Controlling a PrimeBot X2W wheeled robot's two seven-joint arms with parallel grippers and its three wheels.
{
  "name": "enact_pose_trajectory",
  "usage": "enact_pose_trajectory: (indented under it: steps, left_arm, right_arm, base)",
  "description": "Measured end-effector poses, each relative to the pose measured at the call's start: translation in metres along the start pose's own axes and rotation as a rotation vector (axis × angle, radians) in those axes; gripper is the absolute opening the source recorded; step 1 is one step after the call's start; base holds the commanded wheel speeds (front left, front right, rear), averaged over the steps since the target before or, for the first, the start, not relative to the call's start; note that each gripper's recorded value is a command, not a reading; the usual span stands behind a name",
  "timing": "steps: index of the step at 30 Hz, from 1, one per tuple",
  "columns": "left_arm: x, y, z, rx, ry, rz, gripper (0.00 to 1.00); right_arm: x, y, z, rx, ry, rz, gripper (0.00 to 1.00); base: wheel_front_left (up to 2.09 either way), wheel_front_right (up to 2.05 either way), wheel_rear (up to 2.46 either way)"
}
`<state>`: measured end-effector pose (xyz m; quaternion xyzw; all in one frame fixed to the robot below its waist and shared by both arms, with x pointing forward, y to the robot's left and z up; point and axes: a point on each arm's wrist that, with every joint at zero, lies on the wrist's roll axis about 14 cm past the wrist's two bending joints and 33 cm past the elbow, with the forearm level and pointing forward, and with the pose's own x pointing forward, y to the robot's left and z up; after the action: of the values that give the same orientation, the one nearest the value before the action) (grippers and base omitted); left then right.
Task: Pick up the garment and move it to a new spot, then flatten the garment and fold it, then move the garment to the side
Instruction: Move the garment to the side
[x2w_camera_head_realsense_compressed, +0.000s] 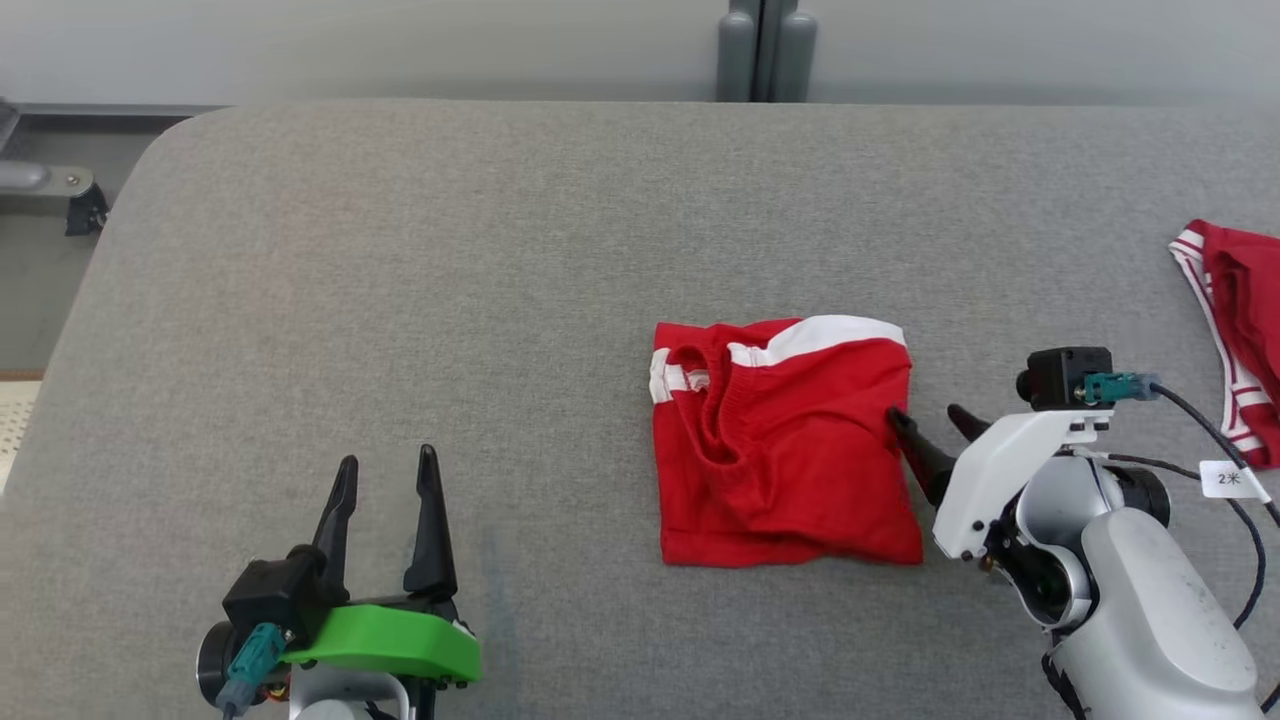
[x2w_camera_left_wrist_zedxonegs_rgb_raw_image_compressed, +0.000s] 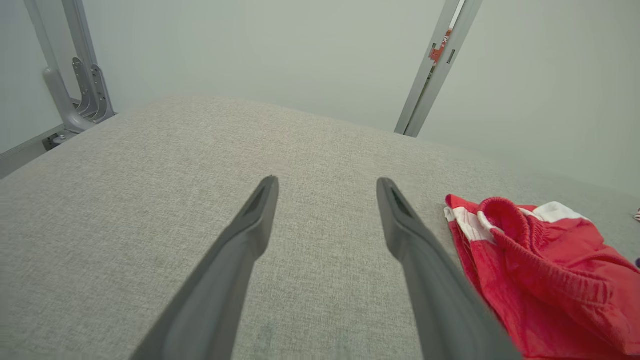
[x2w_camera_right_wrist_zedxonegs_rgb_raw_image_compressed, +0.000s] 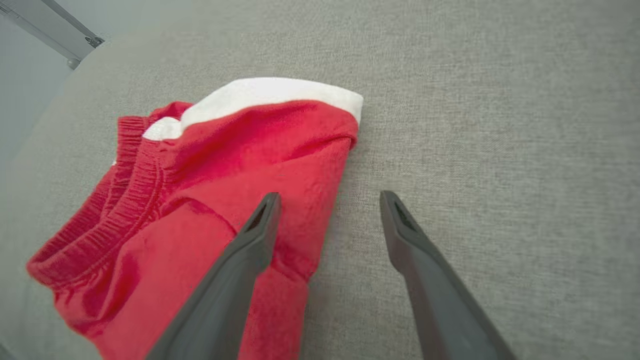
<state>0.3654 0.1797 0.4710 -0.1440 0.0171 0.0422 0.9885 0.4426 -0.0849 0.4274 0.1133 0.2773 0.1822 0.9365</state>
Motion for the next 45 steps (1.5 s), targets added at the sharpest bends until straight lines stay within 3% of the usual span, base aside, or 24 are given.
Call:
enact_pose_trajectory:
  steps: [7,8,9,11,21,32,45]
  left_arm:
    - [-0.008,0.017,0.001,0.005,0.0,0.055,1.0]
    - [-0.009,0.019,0.001,0.005,0.0,0.06,1.0]
    - [-0.009,0.02,0.001,0.006,0.0,0.064,1.0]
    - [-0.009,0.02,0.0,0.008,0.002,0.065,1.0]
    - [0.007,-0.008,-0.005,0.016,0.011,-0.028,1.0]
    - [0.048,-0.083,-0.023,0.03,0.042,-0.267,1.0]
    - [0.072,-0.159,-0.066,0.019,0.143,-0.503,1.0]
  right_arm:
    - [0.019,0.017,-0.034,0.003,0.139,0.05,1.0]
    - [0.02,0.019,-0.035,-0.002,0.148,0.057,0.73]
    - [0.022,0.022,-0.036,-0.005,0.152,0.064,0.4]
    - [0.024,0.024,-0.036,-0.011,0.153,0.07,0.0]
    - [0.013,-0.01,-0.014,-0.057,0.065,0.006,0.0]
    - [-0.039,-0.098,0.018,-0.063,-0.075,-0.209,0.0]
    - [-0.088,-0.158,-0.006,0.033,-0.101,-0.406,0.0]
  base:
    - [0.0,0.0,0.0]
    - [0.0,0.0,0.0]
    - [0.0,0.0,0.0]
    - [0.0,0.0,0.0]
    - [0.0,0.0,0.0]
    - [0.0,0.0,0.0]
    - [0.0,0.0,0.0]
